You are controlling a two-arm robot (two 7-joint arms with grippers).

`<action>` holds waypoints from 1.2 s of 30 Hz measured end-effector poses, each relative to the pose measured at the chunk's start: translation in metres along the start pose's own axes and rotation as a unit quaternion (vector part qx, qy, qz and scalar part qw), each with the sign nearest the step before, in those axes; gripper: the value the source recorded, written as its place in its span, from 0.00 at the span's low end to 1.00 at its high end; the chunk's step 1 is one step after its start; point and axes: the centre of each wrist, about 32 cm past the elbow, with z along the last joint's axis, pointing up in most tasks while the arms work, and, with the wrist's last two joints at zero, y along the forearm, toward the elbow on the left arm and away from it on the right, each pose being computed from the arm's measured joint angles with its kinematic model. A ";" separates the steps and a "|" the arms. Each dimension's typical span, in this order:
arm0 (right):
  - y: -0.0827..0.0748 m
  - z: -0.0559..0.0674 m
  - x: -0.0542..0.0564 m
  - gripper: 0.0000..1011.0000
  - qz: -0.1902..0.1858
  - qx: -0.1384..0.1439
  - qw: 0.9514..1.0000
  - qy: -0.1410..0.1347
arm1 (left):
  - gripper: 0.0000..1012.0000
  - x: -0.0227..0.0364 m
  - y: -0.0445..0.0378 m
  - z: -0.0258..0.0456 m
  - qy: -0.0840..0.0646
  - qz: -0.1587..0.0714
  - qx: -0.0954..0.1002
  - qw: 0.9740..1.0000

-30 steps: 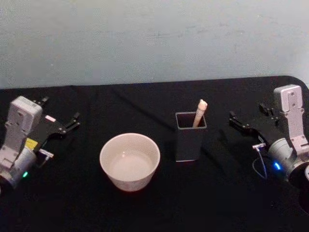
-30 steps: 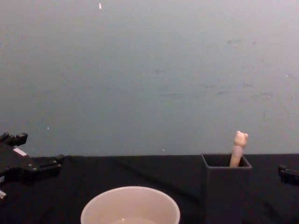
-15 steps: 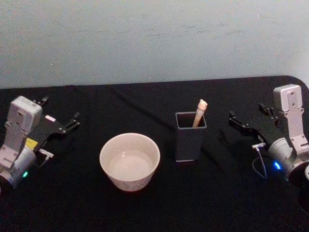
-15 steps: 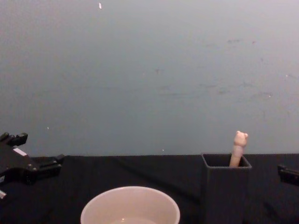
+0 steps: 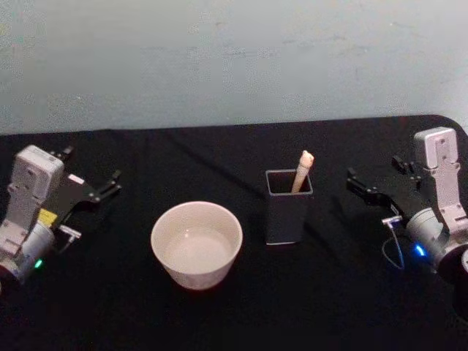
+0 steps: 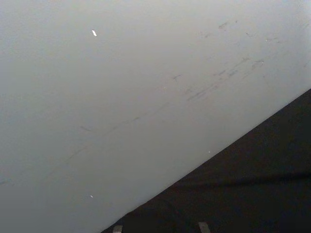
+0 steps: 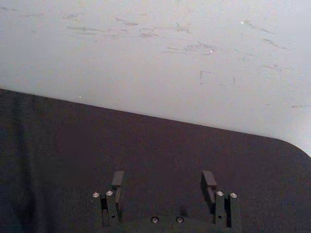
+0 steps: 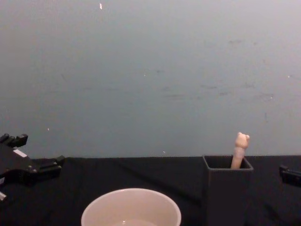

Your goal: Pick up the stirring spoon with one hand, stir inside the cup, then place it back in its original position.

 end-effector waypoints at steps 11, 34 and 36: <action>0.000 0.000 0.000 0.99 0.000 0.000 1.000 0.000 | 0.99 0.0000 0.0000 0.0000 0.000 0.000 0.000 1.000; 0.000 0.000 0.000 0.99 0.000 0.000 1.000 0.000 | 0.99 0.0000 0.0000 0.0000 0.000 0.000 0.000 1.000; 0.000 0.000 0.000 0.99 0.000 0.000 1.000 0.000 | 0.99 0.0000 0.0000 0.0000 0.000 0.000 0.000 1.000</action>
